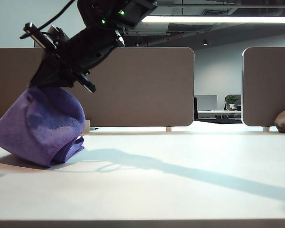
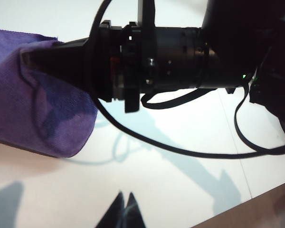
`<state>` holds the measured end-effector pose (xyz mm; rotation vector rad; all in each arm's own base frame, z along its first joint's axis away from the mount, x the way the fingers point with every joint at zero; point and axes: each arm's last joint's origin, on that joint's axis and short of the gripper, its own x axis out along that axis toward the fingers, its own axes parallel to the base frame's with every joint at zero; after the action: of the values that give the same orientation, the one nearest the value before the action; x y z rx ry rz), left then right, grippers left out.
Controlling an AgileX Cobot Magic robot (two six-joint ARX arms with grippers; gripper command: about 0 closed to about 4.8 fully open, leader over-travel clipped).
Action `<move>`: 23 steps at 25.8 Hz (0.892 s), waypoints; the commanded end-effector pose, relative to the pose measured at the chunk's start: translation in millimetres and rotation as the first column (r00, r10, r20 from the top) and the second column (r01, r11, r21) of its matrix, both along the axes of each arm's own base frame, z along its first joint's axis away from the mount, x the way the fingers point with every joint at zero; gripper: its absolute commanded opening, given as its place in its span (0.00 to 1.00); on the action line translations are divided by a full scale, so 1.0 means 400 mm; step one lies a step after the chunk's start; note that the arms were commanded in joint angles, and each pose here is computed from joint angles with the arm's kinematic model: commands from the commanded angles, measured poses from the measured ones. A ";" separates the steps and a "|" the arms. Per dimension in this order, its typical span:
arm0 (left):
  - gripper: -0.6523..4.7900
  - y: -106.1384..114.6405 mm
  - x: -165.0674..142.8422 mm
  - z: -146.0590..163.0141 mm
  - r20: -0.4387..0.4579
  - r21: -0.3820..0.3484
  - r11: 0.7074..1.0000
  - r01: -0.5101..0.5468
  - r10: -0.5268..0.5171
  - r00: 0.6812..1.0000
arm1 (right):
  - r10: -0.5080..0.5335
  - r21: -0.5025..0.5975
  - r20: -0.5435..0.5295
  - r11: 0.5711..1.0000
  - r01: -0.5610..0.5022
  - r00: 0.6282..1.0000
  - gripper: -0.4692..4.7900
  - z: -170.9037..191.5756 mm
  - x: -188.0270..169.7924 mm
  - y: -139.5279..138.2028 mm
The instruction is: Fold the bottom of the cloth upward, then fold it vertically to form a square shape.
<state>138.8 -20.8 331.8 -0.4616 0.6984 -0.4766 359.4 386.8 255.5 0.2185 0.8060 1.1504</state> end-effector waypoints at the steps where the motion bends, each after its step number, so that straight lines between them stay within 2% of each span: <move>1: 0.11 0.000 -0.001 0.003 0.008 -0.004 1.000 0.001 -0.001 1.000 | -0.040 0.003 0.021 0.999 0.040 0.999 0.16 0.004 0.014 -0.007; 4: 0.11 0.000 -0.001 0.003 0.006 -0.004 1.000 0.001 -0.001 1.000 | -0.046 -0.013 0.008 0.999 0.046 0.999 0.09 -0.002 0.018 -0.013; 6: 0.11 0.000 -0.001 0.003 0.011 0.003 1.000 0.005 -0.005 1.000 | -0.059 -0.033 -0.004 0.998 0.059 0.998 0.10 -0.007 0.022 -0.020; 8: 0.11 0.001 -0.001 0.002 0.015 0.016 1.000 0.001 -0.001 1.000 | -0.075 -0.056 -0.012 0.996 0.074 0.997 0.21 -0.012 0.022 -0.024; 9: 0.11 0.003 -0.001 0.000 0.013 0.044 0.999 -0.021 0.020 1.000 | -0.086 -0.070 -0.016 0.994 0.085 0.996 0.38 -0.013 0.024 -0.028; 11: 0.11 0.008 -0.001 -0.008 0.004 0.115 0.991 -0.067 0.067 0.998 | -0.102 -0.087 -0.024 0.991 0.100 0.994 0.39 -0.010 0.027 -0.040; 13: 0.11 0.010 0.002 -0.015 -0.015 0.152 0.985 -0.077 0.080 0.997 | -0.135 -0.120 -0.024 0.984 0.131 0.991 0.39 -0.006 0.027 -0.050; 14: 0.11 0.010 0.013 -0.027 -0.053 0.167 0.984 -0.055 0.065 0.996 | -0.168 -0.160 -0.027 0.974 0.161 0.985 0.39 0.001 0.026 -0.065; 16: 0.11 0.008 0.058 -0.056 -0.120 0.203 0.979 -0.013 0.038 0.992 | -0.167 -0.210 -0.032 0.965 0.157 0.985 0.39 0.035 0.014 -0.098; 20: 0.18 0.006 0.139 -0.096 -0.165 0.217 0.976 -0.008 0.044 0.985 | -0.159 -0.318 -0.069 0.939 0.129 0.985 0.39 0.074 -0.017 -0.150; 23: 0.18 0.004 0.191 -0.128 -0.189 0.217 0.976 -0.001 0.043 0.981 | -0.152 -0.361 -0.161 0.929 0.085 0.975 0.42 0.073 -0.022 -0.184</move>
<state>206.0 -19.3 283.4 -0.3221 0.9414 -0.3301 352.0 321.4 287.3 0.0775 1.0589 0.8610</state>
